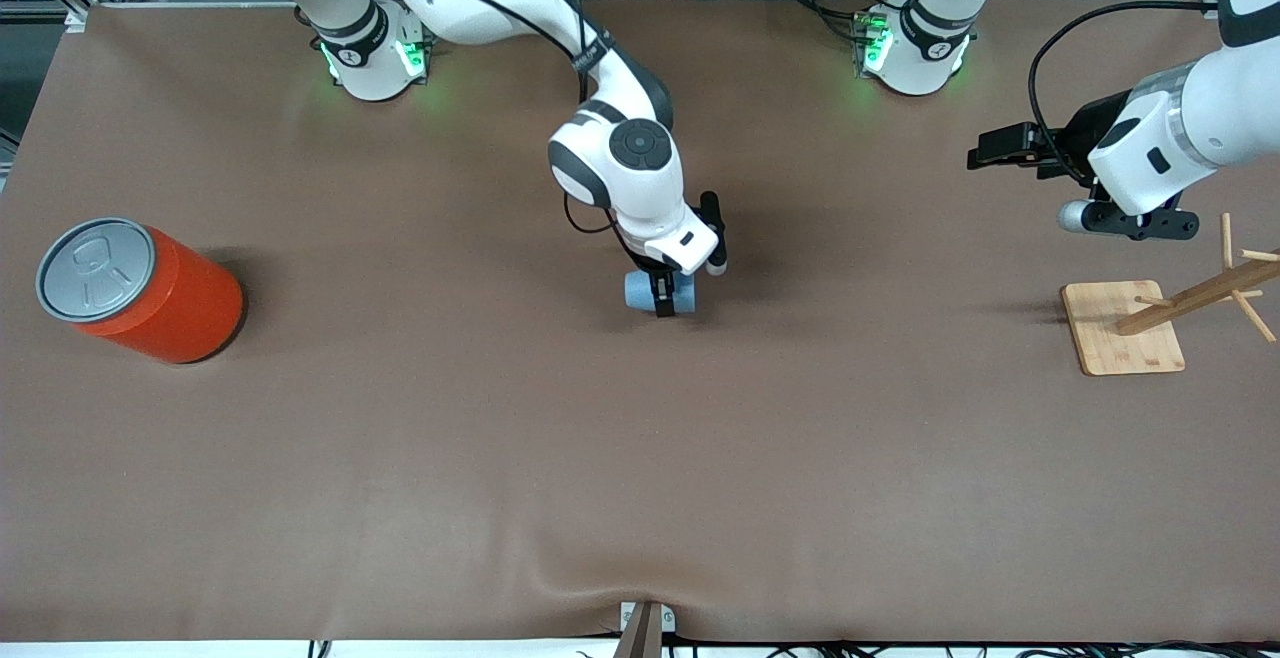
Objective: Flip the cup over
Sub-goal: 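Lay the cup down with the right gripper while the left gripper approaches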
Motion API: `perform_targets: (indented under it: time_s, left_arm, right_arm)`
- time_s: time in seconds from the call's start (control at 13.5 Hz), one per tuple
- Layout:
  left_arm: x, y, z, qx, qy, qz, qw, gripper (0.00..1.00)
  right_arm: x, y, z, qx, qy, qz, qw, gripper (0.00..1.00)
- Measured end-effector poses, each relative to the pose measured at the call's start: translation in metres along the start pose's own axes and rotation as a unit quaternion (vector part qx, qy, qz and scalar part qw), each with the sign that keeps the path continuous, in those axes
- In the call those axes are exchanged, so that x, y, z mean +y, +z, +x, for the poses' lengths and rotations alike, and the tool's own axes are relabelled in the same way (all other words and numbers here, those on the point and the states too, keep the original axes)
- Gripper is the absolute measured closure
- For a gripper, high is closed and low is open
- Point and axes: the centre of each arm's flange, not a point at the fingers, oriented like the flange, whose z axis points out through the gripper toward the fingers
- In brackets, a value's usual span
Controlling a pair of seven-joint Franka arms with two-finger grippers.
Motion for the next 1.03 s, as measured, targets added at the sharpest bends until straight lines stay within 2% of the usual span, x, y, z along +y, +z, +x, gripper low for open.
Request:
perform_targets:
  time_s: [0.07, 0.22, 0.37, 0.59, 0.81, 1.03]
  left_arm:
    - [0.0, -0.001, -0.001, 0.001, 0.0, 0.0, 1.0, 0.0]
    - [0.002, -0.005, -0.005, 0.003, 0.001, 0.001, 1.0, 0.0]
    - [0.003, -0.007, -0.011, -0.001, 0.002, 0.002, 1.0, 0.0]
    - [0.002, -0.007, -0.013, -0.004, 0.002, 0.003, 1.0, 0.0]
    - [0.001, -0.007, -0.011, -0.002, 0.001, 0.002, 1.0, 0.0]
    - [0.002, 0.002, 0.012, 0.019, 0.001, -0.012, 1.0, 0.0]
  right_arm:
    - [0.001, 0.007, -0.001, 0.002, 0.0, -0.003, 1.0, 0.19]
    - [-0.001, 0.008, 0.003, 0.004, -0.003, -0.005, 1.0, 0.02]
    - [0.001, -0.005, 0.011, 0.01, -0.006, -0.011, 1.0, 0.0]
    - [0.01, -0.057, 0.013, -0.007, 0.011, 0.002, 1.0, 0.0]
    - [0.02, -0.138, -0.007, -0.042, 0.076, 0.021, 0.996, 0.0]
    - [0.053, -0.2, -0.068, -0.071, 0.183, 0.03, 0.98, 0.0]
